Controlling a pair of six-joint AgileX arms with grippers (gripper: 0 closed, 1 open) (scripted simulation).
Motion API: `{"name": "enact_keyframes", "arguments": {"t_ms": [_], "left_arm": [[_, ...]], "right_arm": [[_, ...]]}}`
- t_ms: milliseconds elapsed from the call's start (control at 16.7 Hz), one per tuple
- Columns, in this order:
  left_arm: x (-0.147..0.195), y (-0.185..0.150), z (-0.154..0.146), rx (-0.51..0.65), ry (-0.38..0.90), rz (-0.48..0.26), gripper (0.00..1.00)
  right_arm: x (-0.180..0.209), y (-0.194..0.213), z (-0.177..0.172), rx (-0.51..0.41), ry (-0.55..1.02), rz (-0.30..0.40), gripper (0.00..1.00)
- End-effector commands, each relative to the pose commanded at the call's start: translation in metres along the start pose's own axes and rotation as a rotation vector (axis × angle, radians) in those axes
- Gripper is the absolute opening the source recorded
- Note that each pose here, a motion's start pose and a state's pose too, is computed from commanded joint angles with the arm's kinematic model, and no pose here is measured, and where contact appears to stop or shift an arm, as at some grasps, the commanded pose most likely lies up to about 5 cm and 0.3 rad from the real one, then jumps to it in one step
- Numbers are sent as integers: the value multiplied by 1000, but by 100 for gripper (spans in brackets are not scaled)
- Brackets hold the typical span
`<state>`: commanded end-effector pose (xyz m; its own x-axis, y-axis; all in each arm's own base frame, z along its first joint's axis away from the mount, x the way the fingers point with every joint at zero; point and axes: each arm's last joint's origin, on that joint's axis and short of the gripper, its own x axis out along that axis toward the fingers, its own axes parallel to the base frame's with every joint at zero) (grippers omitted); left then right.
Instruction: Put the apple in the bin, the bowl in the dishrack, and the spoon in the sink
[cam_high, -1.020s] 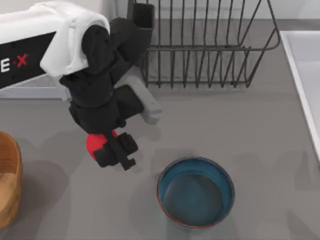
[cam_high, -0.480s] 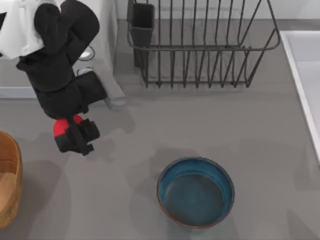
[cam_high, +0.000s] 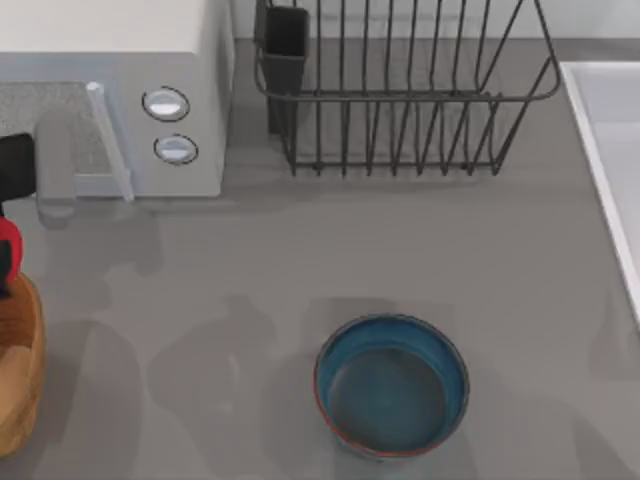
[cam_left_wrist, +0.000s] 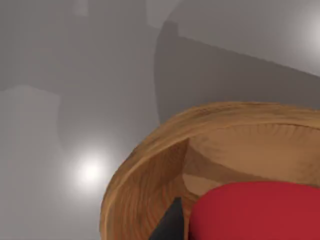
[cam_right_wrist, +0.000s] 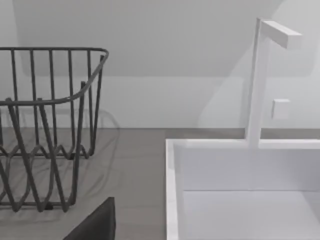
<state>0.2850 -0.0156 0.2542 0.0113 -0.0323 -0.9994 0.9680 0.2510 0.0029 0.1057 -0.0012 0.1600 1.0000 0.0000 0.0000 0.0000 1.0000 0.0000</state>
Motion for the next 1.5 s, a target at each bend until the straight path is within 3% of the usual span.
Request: {"name": "enact_keyframes", "arguments": {"t_ms": [240,480,960,1500], "left_arm": [[-13,-15,-31,137,5,-2,0],[-20,-30,-43,246,10,-5,0],[-21,-33,-43,284,11,-7,0],[47,-33,-47,278,12,-9,0]], "right_arm": [[0,0,0,0,0,0,100],[0,0,0,0,0,0,100],[0,0,0,0,0,0,100],[0,0,0,0,0,0,100]]}}
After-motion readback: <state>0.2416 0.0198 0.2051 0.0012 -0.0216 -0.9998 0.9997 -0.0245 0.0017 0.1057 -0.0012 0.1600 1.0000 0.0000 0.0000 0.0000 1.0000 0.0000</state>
